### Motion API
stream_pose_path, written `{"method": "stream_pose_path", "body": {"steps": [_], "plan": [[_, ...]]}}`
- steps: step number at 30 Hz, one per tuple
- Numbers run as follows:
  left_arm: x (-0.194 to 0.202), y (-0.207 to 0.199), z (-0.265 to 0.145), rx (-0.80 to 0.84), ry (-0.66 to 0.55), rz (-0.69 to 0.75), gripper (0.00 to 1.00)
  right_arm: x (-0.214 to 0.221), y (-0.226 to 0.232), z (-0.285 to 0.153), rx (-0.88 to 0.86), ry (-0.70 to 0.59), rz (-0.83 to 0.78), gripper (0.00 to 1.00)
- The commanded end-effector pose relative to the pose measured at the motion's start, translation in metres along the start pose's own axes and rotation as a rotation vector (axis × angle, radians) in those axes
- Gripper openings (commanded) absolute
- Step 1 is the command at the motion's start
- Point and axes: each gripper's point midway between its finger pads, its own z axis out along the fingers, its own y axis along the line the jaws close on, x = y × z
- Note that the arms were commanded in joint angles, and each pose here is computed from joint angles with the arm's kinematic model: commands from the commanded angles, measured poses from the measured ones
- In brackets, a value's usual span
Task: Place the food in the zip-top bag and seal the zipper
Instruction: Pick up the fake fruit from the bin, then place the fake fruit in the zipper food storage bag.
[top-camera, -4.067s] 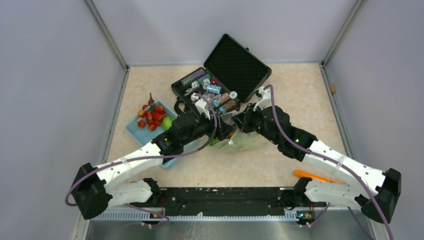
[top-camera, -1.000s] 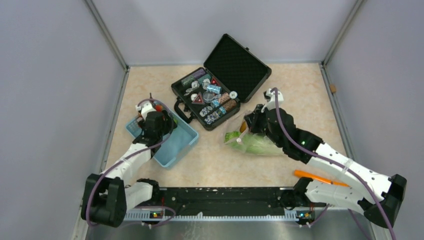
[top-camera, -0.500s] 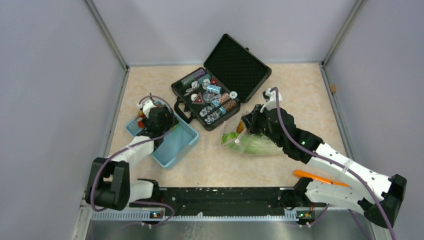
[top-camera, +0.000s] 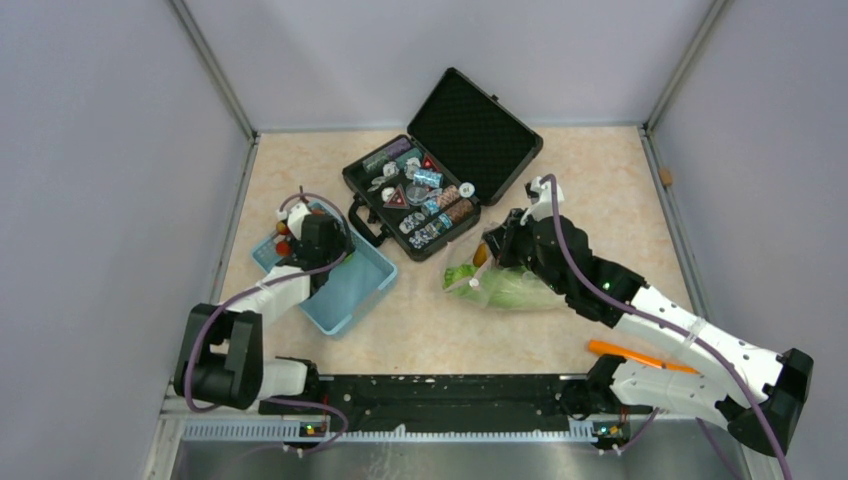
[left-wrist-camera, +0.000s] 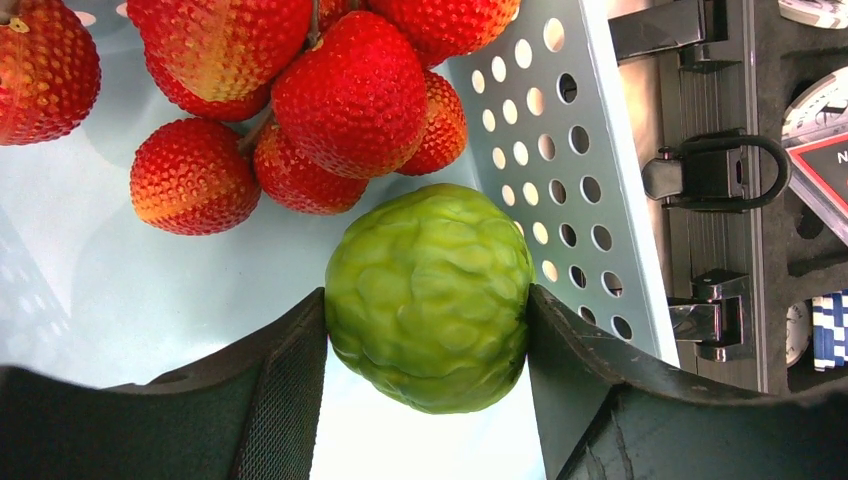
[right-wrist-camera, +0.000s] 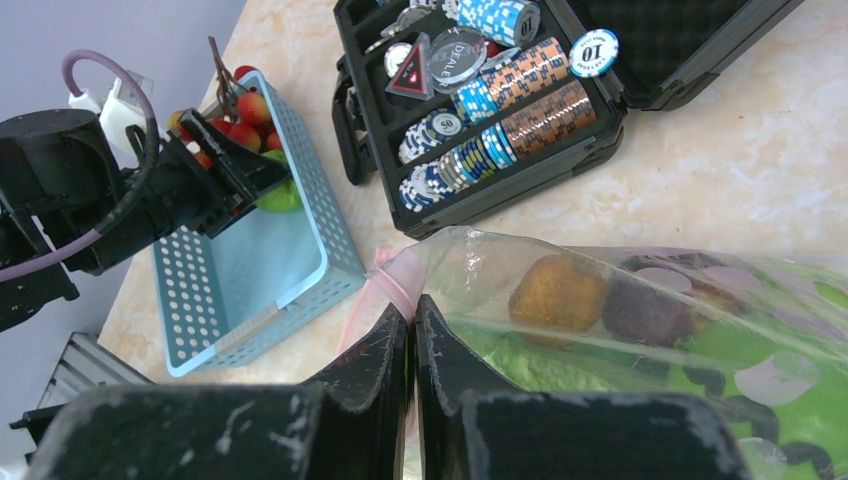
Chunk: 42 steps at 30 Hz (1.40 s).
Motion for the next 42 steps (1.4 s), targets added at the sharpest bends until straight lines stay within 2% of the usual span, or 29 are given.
{"method": "stream_pose_path", "body": {"steps": [1,11,15,18,22,29,32,39,42], "plan": [[-0.006,-0.006,-0.008,0.031,0.005,0.025,0.49,-0.021,0.015,0.001,-0.051,-0.064,0.031,0.04],[-0.022,-0.03,-0.044,0.216,-0.048,0.052,0.45,-0.02,0.016,0.003,-0.052,-0.06,0.025,0.04],[-0.009,-0.038,-0.051,0.295,-0.006,0.057,0.42,-0.019,0.016,0.003,-0.054,-0.06,0.027,0.04],[0.0,-0.054,-0.064,0.437,0.009,0.068,0.43,-0.019,0.014,0.003,-0.045,-0.059,0.025,0.04],[-0.01,-0.072,-0.087,0.567,-0.031,0.105,0.42,-0.017,0.015,0.005,-0.05,-0.054,0.027,0.05],[-0.035,-0.113,-0.159,0.857,-0.106,0.16,0.43,-0.015,0.015,0.007,-0.052,-0.051,0.033,0.05],[-0.032,-0.126,-0.185,0.987,-0.108,0.205,0.45,-0.015,0.017,0.008,-0.057,-0.049,0.036,0.05],[-0.003,-0.151,-0.224,1.196,-0.017,0.267,0.45,-0.013,0.021,0.009,-0.077,-0.037,0.041,0.05],[0.016,-0.167,-0.236,1.236,-0.006,0.307,0.45,-0.012,0.023,0.01,-0.084,-0.034,0.046,0.05]]}}
